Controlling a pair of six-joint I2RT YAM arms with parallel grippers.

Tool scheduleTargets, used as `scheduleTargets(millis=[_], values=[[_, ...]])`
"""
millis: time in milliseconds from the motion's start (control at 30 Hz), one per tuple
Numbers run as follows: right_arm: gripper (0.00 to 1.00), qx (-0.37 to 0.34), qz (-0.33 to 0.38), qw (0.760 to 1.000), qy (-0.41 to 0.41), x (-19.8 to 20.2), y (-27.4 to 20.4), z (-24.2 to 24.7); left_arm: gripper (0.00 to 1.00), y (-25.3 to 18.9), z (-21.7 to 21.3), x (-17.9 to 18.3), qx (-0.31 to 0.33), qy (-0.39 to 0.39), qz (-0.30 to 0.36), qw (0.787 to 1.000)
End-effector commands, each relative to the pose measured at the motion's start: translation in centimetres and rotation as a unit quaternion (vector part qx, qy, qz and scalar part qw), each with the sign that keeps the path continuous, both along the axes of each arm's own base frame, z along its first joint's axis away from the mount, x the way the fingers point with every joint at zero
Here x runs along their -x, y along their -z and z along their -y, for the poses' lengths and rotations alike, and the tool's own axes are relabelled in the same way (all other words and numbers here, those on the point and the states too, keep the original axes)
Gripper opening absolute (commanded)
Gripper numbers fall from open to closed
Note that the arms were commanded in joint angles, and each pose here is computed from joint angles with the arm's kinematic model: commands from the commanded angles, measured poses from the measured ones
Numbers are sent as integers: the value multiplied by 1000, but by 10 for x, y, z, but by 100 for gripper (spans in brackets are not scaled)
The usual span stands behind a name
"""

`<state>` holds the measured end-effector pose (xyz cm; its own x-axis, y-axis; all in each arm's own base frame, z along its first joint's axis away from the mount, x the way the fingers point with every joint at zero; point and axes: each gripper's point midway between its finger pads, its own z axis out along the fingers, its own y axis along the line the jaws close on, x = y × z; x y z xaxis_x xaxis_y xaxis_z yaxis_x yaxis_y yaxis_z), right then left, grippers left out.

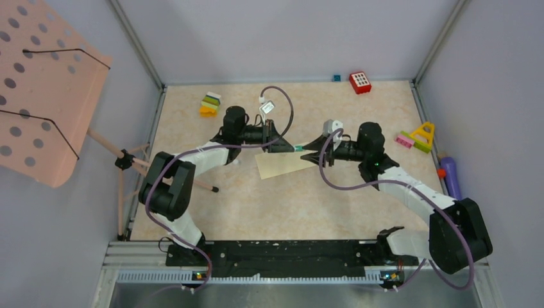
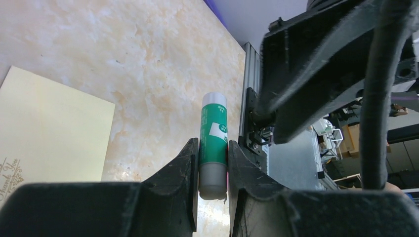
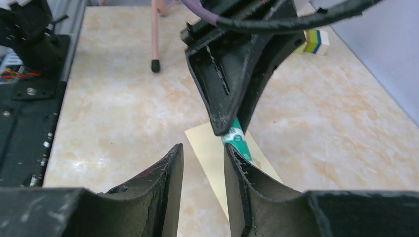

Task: Place the letter into the envelope and seal it
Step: Screw the solid glue.

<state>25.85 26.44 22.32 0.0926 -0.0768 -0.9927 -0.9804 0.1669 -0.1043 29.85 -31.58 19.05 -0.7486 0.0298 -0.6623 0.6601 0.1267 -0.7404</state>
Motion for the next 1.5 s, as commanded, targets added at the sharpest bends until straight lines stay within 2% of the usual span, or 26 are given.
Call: scheduleTargets(millis=[0,67,133,200,267,500,567,900,1233,1467], values=[[38,27,80,996,42,-25,-16,9,0,-23,-1,7,31,23,44,998],[42,5,31,998,49,-29,-27,13,0,-27,-3,11,36,30,58,997],[47,-27,-78,996,23,-25,-34,16,0,-30,-4,16,38,37,76,996],[48,-46,-187,981,2,-26,-38,17,0,-33,-5,18,36,37,91,994],[48,-60,-267,962,3,-33,-38,20,0,-34,-6,18,32,36,102,994],[46,-96,-414,905,1,-30,-24,20,0,-40,-7,16,30,26,124,991],[45,-103,-436,894,-7,-27,-23,20,0,-40,-7,15,28,23,127,991],[45,-89,-472,877,-5,-24,-3,9,0,-40,-7,13,29,17,127,991],[41,-84,-483,871,-11,-27,4,4,0,-45,-6,15,40,21,125,991],[29,-80,-484,871,-33,-20,0,-3,0,-44,-6,14,38,17,126,991]])
